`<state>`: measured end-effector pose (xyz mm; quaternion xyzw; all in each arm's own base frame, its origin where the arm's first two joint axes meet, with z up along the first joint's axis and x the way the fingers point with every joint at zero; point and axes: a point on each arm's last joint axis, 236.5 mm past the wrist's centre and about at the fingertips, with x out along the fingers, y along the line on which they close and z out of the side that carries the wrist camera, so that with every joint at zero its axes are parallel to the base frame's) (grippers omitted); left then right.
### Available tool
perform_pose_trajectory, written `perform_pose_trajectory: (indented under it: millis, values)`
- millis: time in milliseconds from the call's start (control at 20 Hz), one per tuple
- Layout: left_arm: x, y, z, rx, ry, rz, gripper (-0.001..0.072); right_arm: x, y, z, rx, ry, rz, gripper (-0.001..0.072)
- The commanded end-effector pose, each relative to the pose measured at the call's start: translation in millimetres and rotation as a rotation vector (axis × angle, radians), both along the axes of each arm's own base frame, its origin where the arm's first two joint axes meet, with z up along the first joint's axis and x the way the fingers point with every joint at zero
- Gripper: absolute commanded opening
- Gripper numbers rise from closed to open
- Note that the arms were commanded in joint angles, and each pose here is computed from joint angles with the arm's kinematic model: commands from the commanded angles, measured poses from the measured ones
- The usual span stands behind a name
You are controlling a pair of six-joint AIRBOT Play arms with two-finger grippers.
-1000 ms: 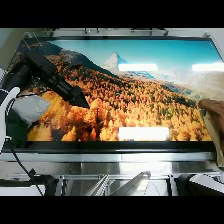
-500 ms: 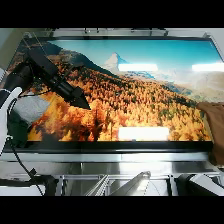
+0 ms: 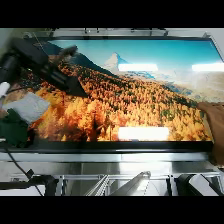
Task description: Fold the shirts.
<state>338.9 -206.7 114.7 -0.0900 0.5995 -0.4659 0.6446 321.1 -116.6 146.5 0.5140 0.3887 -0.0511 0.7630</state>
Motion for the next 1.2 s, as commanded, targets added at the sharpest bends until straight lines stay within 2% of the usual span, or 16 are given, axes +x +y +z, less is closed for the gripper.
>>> perform_pose_trajectory:
  millis: [0, 150, 300, 400, 750, 1150]
  values:
    - [16.4, 5.8, 57.2, -0.037, -0.229, 0.125, 0.0017, 32.3, 132.9, 44.5, -0.064, -0.293, 0.474, 0.0026]
    - [-28.9, -0.2, 59.7, -0.046, -0.253, 0.137, 0.0017, 6.6, 238.2, 46.7, -0.142, -0.427, 0.768, 0.0025]
    - [-71.5, -8.5, 36.3, -0.055, -0.278, 0.181, 0.0017, -34.3, 303.6, 24.6, -0.198, -0.516, 0.895, 0.0025]
    - [-87.0, -6.8, 20.6, -0.063, -0.287, 0.233, 0.0017, -42.4, 313.9, -7.9, -0.255, -0.504, 0.875, 0.0024]
    - [-117.1, -0.5, 5.3, -0.063, -0.262, 0.266, 0.0016, -56.1, 332.6, -26.6, -0.117, -0.417, 0.925, 0.0026]
    - [-109.7, 0.8, 14.6, -0.078, -0.315, 0.299, 0.0016, -57.8, 333.2, -27.2, -0.114, -0.413, 0.932, 0.0026]
